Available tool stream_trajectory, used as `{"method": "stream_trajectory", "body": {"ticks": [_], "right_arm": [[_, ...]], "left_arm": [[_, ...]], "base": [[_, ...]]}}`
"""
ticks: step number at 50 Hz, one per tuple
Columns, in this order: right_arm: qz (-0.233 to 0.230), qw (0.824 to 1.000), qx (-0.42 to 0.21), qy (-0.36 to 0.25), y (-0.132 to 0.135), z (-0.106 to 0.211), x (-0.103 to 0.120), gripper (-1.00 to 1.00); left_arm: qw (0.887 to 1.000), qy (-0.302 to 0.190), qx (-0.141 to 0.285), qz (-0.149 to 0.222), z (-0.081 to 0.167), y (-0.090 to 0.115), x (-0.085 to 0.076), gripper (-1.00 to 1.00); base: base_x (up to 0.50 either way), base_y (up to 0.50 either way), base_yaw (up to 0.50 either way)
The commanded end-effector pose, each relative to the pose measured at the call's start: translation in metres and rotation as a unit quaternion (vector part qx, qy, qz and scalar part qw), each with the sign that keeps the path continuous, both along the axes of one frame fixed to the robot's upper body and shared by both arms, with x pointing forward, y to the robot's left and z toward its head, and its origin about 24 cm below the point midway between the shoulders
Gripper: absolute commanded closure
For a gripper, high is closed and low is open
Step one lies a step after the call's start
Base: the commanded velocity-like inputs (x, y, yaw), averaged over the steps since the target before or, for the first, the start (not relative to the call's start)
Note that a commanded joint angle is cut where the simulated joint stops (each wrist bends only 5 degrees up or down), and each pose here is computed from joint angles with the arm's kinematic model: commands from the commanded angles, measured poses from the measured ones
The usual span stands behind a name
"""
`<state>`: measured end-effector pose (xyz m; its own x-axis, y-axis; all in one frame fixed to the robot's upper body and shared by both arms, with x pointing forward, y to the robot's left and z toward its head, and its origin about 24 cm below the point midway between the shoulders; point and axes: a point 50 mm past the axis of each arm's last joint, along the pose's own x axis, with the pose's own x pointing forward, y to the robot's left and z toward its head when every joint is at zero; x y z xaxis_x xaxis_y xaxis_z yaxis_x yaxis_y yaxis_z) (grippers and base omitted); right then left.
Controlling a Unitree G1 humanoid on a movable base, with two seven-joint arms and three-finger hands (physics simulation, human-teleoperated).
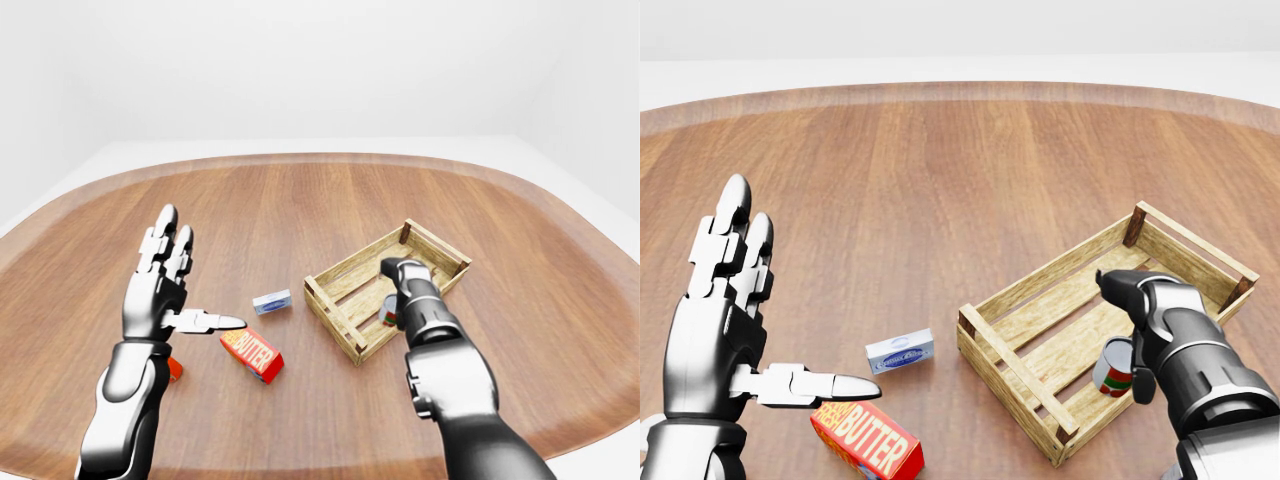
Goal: Pick up the tomato sauce, and put it in the wooden tray.
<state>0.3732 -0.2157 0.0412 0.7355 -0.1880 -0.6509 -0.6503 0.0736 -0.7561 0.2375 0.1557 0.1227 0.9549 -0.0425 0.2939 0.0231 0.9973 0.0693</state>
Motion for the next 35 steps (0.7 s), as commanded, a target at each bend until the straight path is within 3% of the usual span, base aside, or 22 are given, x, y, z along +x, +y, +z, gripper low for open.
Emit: {"method": "stream_trajectory", "body": {"ticks": [1,23,31,35], "right_arm": [[-0.002,1.0,0.0,-0.004,-0.001,0.001,0.001,-1.0],[-0.004,1.0,0.018,-0.024,0.001,0.012,0.006,-1.0],[0.008,0.997,0.021,-0.076,-0.007,0.072,0.023,-1.0],[0.027,0.995,0.008,-0.095,-0.007,0.098,0.019,-1.0]], "left_arm": [[1.0,-0.002,0.0,0.0,0.001,0.0,-0.001,-1.0],[1.0,-0.001,-0.001,0.001,0.0,0.001,0.0,-1.0],[1.0,0.002,0.001,0.001,-0.001,0.0,0.001,-1.0],[1.0,0.001,0.0,0.001,0.0,0.0,0.0,-1.0]], "base": [[0.0,0.0,0.0],[0.0,0.0,0.0],[0.0,0.0,0.0],[0.0,0.0,0.0]]}}
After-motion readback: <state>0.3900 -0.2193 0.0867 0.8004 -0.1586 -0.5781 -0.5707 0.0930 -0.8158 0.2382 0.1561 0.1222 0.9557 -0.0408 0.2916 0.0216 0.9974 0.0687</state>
